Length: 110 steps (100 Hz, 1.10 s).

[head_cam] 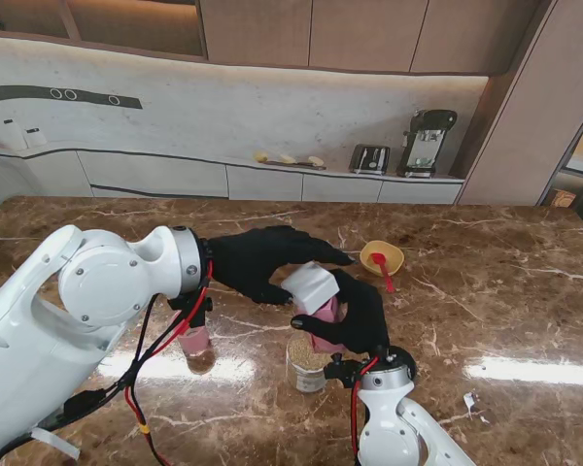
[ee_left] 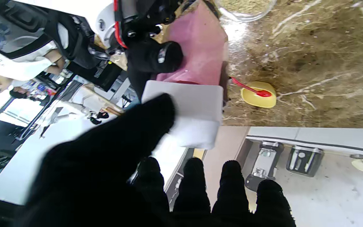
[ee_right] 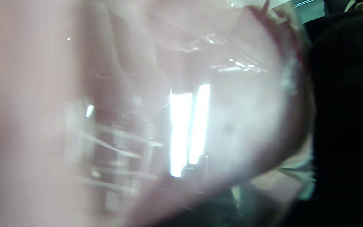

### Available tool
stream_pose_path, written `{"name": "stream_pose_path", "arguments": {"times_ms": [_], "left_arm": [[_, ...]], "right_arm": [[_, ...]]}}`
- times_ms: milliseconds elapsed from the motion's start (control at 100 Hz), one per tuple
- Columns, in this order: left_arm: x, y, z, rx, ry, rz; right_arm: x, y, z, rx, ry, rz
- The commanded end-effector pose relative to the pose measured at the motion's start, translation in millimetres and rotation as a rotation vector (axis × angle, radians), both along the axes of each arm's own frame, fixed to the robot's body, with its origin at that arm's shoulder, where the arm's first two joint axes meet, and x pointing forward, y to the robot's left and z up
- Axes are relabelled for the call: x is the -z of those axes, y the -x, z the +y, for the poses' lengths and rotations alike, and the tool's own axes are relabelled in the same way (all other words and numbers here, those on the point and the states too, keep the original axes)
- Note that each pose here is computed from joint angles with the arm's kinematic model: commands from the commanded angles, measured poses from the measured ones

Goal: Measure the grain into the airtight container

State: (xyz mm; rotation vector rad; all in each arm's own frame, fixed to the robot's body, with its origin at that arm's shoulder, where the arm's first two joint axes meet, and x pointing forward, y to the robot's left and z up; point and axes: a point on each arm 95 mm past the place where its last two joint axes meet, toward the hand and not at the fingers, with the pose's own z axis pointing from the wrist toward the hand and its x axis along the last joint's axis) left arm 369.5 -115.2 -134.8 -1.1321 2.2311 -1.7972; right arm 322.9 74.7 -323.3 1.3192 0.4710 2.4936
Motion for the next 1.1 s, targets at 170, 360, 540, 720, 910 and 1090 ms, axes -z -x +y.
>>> {"name": "stream_pose_path", "arguments": {"times_ms": [170,360,540,720,910,1090], "left_arm": [[-2.1,2.6,2.1,-0.109,-0.005,-0.036],[-3.3,6.0,-6.1,-0.195,-0.039,-0.058],[-2.2,6.5,-13.4,-0.198,-0.075,-0.060],[-2.1,6.3,-14.9,-0.153,-0.114,-0.096],[-7.3,5.8,-9.6,-0.046,-0.099,-0.052],[-5.1,5.6,-3.1,-0.047,-0.081,-0.045]], "right_arm": [[1.5,2.4,2.5,-0.009,-0.001,0.011],[1.8,2.5,2.8,-0.011,0.002,0.010],[1.7,2.6,2.0,-0.009,0.006,0.006],[1.5,2.5,1.7,-0.008,0.004,0.005],[1.6,2.3,1.7,-0.006,0.004,0.005],[2.0,2.3,2.4,-0.008,0.005,0.006]]}}
